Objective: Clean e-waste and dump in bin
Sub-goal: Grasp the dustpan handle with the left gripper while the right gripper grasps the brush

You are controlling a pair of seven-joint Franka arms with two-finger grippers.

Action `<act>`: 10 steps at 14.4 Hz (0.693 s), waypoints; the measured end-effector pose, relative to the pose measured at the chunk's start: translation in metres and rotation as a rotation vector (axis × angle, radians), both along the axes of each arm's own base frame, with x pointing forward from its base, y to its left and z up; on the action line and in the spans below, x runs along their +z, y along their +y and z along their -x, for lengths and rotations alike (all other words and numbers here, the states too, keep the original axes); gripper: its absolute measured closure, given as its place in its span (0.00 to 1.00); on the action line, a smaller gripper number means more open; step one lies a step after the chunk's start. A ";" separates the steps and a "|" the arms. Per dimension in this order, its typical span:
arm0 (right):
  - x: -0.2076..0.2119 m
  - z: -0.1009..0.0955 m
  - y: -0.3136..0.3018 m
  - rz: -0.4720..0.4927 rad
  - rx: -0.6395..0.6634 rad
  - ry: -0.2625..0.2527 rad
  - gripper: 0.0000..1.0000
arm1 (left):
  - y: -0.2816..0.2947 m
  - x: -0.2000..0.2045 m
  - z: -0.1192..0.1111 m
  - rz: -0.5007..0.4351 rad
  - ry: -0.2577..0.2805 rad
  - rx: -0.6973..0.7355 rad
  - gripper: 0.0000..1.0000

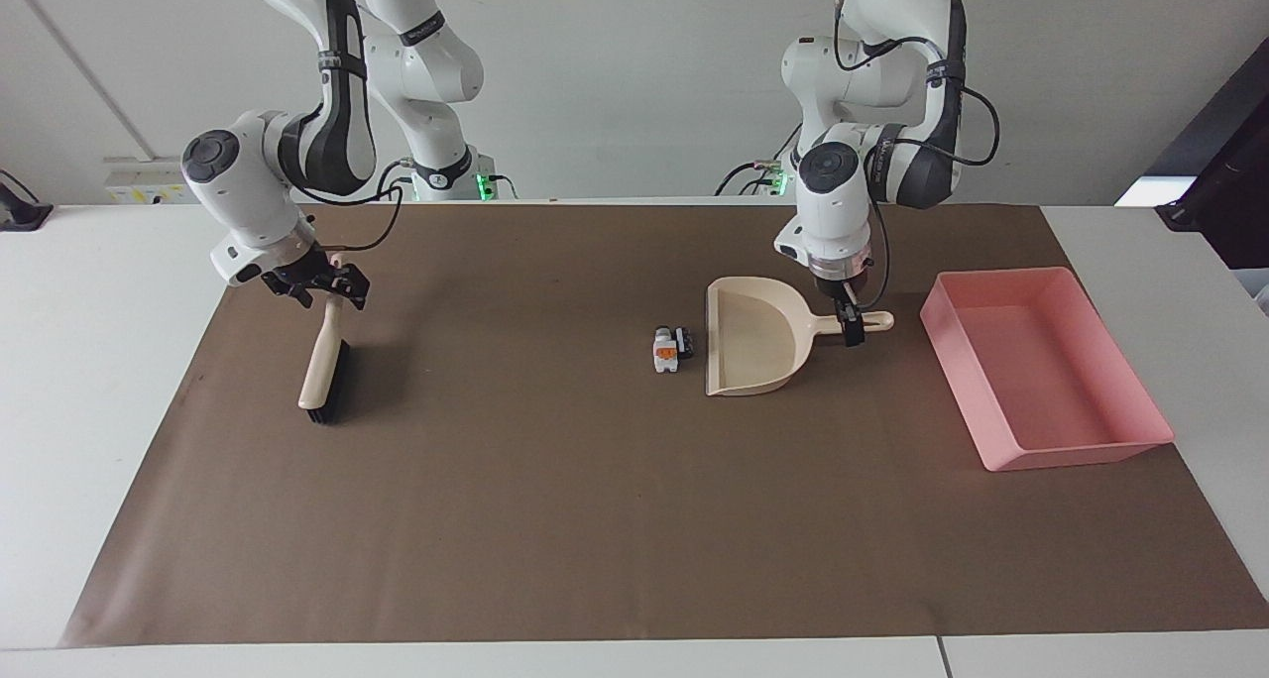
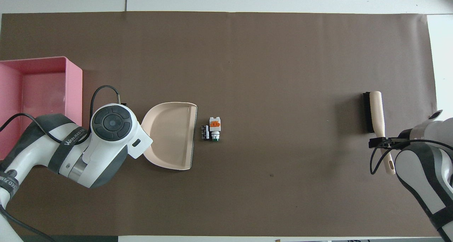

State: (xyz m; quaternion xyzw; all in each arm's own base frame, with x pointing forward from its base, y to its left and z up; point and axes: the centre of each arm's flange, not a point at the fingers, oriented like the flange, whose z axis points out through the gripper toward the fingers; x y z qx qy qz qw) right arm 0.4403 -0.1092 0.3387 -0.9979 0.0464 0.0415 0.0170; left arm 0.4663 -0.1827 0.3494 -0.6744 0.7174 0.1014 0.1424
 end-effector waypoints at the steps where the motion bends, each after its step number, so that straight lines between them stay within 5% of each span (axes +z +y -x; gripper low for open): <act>1: 0.000 0.000 0.000 0.000 0.000 0.000 0.05 | -0.001 -0.002 0.002 -0.002 0.001 -0.001 0.10; 5: 0.000 0.000 0.000 -0.001 -0.001 -0.001 0.12 | -0.002 -0.004 0.004 -0.003 0.003 -0.001 0.12; 7: 0.000 0.000 0.000 -0.002 -0.002 -0.001 0.30 | -0.002 -0.005 0.004 -0.004 0.004 0.001 0.17; 10: 0.001 -0.001 0.001 -0.027 -0.027 -0.009 0.70 | -0.002 -0.008 0.005 -0.006 0.007 0.003 0.24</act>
